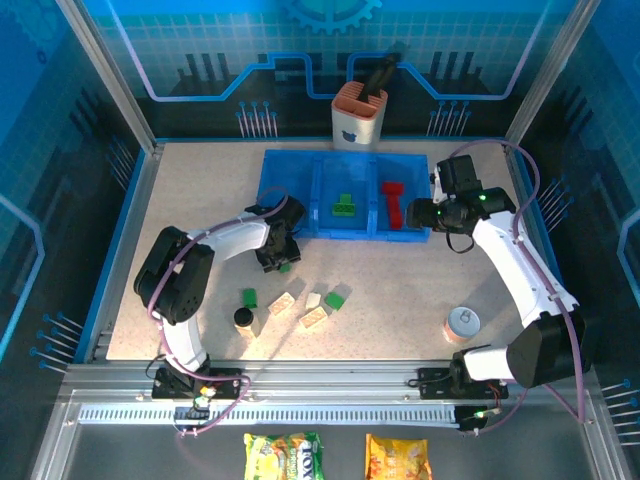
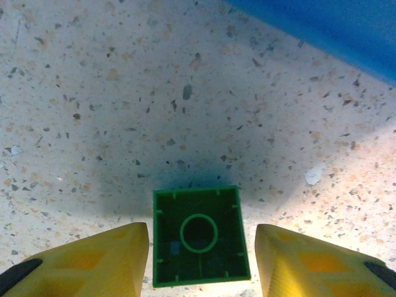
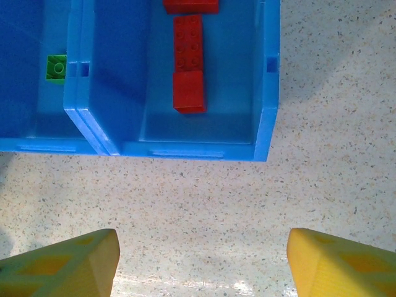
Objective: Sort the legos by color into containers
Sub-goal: Pick up the lego from the center of the table.
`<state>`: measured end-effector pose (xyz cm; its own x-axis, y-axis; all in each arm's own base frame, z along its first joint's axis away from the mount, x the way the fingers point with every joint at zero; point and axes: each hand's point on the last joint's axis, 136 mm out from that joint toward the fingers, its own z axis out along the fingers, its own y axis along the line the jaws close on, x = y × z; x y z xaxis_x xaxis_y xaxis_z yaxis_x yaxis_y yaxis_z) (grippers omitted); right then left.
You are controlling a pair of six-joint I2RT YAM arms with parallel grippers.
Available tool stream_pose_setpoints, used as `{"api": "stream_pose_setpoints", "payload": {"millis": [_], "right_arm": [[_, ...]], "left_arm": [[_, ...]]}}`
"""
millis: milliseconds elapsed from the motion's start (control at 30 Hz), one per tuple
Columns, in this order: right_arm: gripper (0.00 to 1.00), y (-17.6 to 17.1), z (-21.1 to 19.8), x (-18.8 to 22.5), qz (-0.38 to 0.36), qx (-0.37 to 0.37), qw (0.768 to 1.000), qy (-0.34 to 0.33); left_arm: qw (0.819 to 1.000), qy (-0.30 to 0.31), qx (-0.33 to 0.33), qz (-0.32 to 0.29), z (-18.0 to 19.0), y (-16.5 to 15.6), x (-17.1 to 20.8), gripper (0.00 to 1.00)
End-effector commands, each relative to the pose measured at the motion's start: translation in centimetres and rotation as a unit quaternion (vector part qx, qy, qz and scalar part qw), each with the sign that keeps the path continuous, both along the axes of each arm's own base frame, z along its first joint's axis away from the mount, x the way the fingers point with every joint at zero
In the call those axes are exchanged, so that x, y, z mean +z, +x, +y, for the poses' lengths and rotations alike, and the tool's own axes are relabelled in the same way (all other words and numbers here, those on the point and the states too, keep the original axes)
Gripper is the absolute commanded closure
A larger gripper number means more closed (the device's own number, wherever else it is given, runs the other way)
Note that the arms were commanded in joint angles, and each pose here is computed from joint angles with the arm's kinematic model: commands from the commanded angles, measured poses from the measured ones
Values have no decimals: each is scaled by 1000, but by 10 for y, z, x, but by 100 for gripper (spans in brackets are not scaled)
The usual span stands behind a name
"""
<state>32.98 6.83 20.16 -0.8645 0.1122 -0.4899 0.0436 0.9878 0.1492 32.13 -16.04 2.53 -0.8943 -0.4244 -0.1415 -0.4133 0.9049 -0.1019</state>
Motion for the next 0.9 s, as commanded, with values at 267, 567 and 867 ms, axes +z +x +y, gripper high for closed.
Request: {"api": "stream_pose_setpoints", "payload": {"millis": [267,567,867], "right_arm": [[29,-8,3,14,-12,0,1000,14],[29,-8,7,17,-16,0,1000,19],[29,-8,12,19,-19,2,1000,17]], "left_arm": [[1000,11,-22,14,1,-8,-12,58],[999,11,-35,5,2,-8,-1,64],[994,-17,-104,-16,-13,-7,18,67]]}}
